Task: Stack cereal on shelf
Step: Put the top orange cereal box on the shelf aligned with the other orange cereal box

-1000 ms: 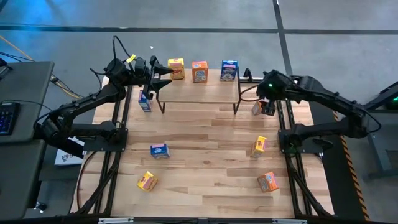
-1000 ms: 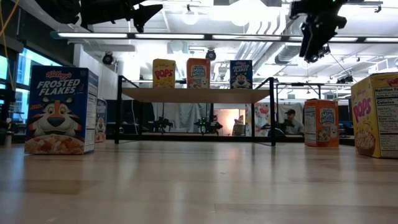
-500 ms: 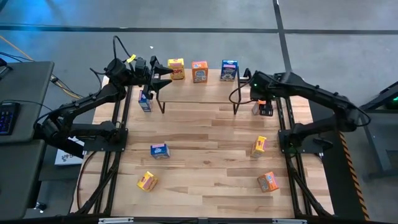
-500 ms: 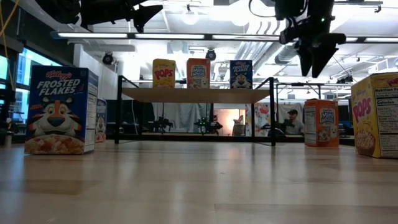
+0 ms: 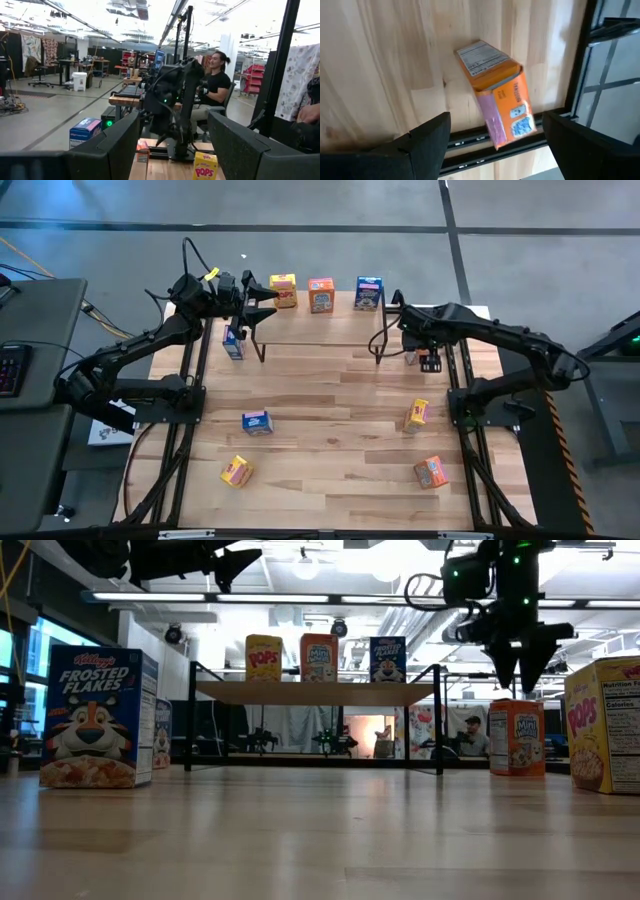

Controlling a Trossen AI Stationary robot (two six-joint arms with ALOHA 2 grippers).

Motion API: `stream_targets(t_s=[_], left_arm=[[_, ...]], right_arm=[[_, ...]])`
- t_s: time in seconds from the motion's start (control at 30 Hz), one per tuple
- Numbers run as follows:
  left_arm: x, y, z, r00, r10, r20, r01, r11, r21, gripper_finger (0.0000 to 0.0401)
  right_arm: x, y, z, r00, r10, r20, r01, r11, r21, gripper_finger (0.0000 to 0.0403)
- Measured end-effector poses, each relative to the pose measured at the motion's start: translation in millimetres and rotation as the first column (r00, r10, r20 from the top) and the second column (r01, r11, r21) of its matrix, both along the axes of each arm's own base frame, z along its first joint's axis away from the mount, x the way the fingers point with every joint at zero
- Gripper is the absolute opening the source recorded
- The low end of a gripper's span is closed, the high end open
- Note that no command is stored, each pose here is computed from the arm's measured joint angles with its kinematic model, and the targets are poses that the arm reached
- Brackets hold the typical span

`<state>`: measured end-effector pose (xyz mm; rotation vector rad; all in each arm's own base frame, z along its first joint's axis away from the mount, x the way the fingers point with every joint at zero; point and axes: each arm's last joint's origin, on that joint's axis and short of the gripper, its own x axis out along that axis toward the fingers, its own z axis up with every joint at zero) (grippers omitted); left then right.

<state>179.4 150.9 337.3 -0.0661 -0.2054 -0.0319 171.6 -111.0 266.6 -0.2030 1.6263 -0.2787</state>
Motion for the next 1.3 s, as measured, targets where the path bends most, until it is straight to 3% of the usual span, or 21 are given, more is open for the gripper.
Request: stream_targets(t_s=[0.67, 1.13, 1.3], left_arm=[[0.2, 0.3, -1.2, 1.0, 0.0, -0.01, 0.0, 1.0, -0.01, 0.0228], [0.3, 0.3, -1.2, 1.0, 0.0, -0.01, 0.0, 1.0, -0.01, 0.0228], [0.2, 0.3, -1.3, 1.0, 0.0, -0.01, 0.0, 1.0, -0.01, 0.0228]], right_arm=[[-9.5, -26.0, -3.9, 0.996, -0.023, 0.089, 0.017, 0.998, 0.064, 0.0307], [4.8, -41.1, -30.7, 0.998, -0.042, -0.047, 0.046, 0.995, 0.088, 0.0304], [5.8, -41.7, -31.2, 0.999, -0.035, -0.041, 0.039, 0.995, 0.09, 0.0274]])
